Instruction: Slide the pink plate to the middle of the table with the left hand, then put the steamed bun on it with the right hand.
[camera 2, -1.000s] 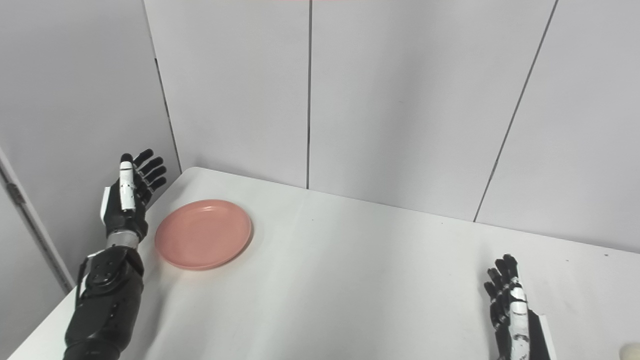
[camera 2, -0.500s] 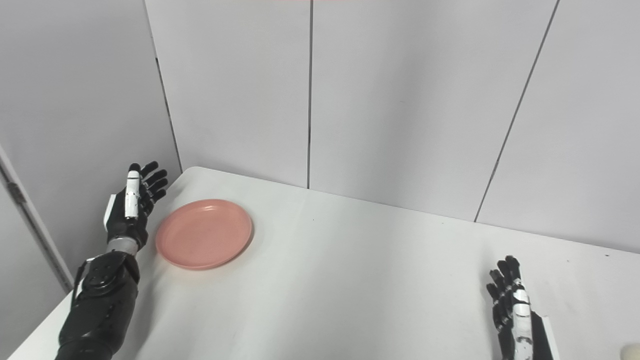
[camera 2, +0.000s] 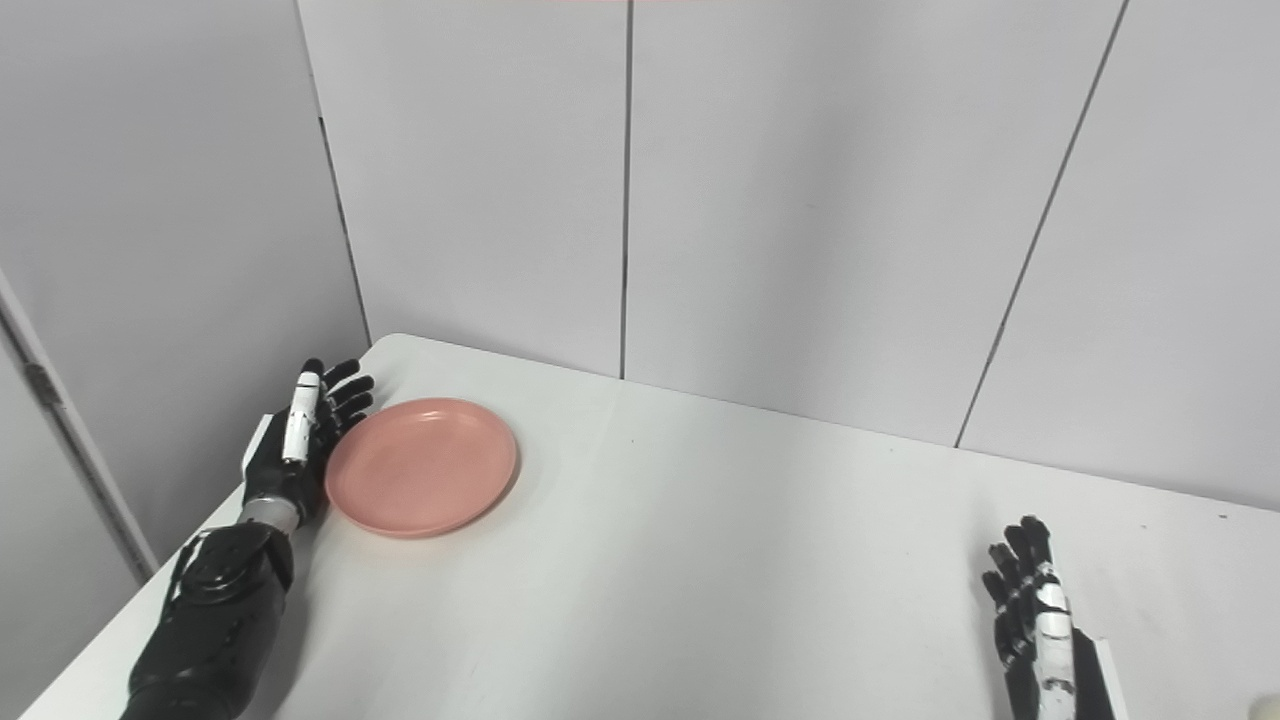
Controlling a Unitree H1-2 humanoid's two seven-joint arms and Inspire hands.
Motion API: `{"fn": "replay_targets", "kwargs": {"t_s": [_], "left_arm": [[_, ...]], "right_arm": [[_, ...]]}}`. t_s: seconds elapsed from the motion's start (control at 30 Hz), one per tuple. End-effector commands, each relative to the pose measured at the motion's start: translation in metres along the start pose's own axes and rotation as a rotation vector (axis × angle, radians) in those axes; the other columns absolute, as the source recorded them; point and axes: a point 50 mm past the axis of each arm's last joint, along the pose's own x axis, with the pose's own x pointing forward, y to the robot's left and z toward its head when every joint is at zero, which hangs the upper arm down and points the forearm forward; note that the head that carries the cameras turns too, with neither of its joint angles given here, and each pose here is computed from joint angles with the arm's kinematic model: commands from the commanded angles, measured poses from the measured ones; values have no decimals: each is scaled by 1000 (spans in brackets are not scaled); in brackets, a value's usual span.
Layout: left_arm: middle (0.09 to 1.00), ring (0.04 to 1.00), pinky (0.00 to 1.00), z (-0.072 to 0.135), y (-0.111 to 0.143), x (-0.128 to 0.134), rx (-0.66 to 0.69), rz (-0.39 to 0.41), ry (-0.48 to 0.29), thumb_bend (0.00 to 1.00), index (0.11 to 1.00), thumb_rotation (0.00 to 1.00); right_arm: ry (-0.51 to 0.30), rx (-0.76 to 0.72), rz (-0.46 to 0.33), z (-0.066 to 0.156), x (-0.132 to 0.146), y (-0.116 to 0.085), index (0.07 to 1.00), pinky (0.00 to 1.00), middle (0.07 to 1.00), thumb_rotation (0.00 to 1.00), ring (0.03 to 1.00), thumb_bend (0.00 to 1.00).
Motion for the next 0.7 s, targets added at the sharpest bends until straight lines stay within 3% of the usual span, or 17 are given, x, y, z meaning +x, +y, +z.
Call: {"fn": "replay_targets", "kwargs": {"t_s": [0.0, 0.37, 0.67], "left_arm": [[824, 868, 938, 27, 1, 14, 12, -33, -56, 604, 800, 1000], [814, 833, 850, 24, -12, 15, -49, -115, -25, 597, 794, 1000], [818, 845, 860, 22, -51, 15, -107, -202, -37, 595, 796, 1000]], "right_arm": [[11, -3, -8, -8, -9, -8, 1000, 1000, 1000, 1000, 1000, 338], [15, -1, -14, -10, -10, -9, 1000, 1000, 1000, 996, 1000, 343], [13, -5, -13, -9, -10, -8, 1000, 1000, 1000, 999, 1000, 347]]}}
